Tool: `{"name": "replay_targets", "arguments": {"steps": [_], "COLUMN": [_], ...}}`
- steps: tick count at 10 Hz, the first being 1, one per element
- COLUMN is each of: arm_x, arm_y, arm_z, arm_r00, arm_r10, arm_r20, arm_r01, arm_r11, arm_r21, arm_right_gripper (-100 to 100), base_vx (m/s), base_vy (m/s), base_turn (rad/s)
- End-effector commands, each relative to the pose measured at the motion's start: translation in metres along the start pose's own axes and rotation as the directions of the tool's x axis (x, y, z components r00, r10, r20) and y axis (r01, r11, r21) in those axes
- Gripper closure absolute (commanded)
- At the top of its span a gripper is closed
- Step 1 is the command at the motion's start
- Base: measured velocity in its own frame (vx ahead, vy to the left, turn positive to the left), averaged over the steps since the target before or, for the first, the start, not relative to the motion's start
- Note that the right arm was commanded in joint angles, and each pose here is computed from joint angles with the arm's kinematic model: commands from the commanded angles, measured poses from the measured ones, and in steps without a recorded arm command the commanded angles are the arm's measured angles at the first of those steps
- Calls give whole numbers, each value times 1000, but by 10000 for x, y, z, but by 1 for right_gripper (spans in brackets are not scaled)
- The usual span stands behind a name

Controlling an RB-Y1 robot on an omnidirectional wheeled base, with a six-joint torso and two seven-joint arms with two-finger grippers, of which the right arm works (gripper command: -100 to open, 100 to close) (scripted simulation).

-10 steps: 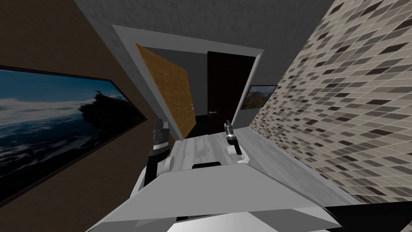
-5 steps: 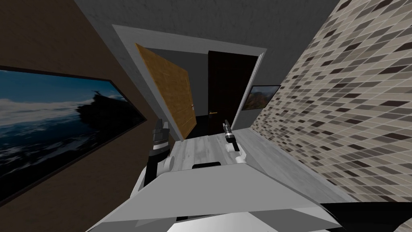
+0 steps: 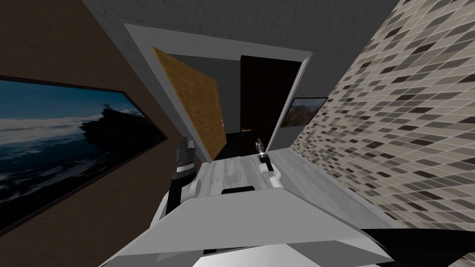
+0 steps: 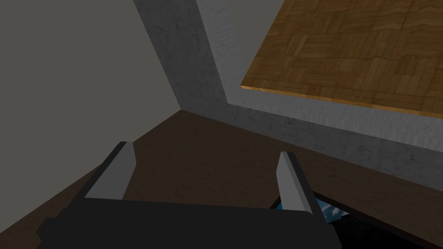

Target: Push the door open

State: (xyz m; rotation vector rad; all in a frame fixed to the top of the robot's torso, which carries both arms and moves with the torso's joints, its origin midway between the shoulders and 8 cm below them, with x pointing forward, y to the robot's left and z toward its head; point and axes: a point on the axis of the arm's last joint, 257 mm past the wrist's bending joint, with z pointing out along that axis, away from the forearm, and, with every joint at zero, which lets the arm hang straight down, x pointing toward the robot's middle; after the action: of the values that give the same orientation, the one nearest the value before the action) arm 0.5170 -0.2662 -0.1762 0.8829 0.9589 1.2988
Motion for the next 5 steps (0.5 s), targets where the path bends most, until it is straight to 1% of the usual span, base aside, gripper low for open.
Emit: {"name": "replay_targets", "arguments": {"steps": [1, 2, 3, 4, 5], "arm_x": [11, 9, 23, 21, 33], "arm_y": [-106, -156, -204, -262, -324], "arm_z": [51, 32, 102, 78, 141], "arm_r00": [1000, 1000, 1000, 1000, 1000], "arm_r10": [7, 7, 13, 13, 19], "arm_r20": [-6, -5, -10, -10, -14], "arm_r01": [-7, -7, -13, -13, -18], "arm_r11": [1000, 1000, 999, 999, 998], "arm_r21": [18, 29, 37, 50, 62], "arm_right_gripper": [-100, -100, -100, -100, -100], "base_vx": [63, 47, 50, 45, 56], "base_vy": [-13, -11, -10, -12, -17], "base_turn": [26, 17, 29, 18, 31]}}
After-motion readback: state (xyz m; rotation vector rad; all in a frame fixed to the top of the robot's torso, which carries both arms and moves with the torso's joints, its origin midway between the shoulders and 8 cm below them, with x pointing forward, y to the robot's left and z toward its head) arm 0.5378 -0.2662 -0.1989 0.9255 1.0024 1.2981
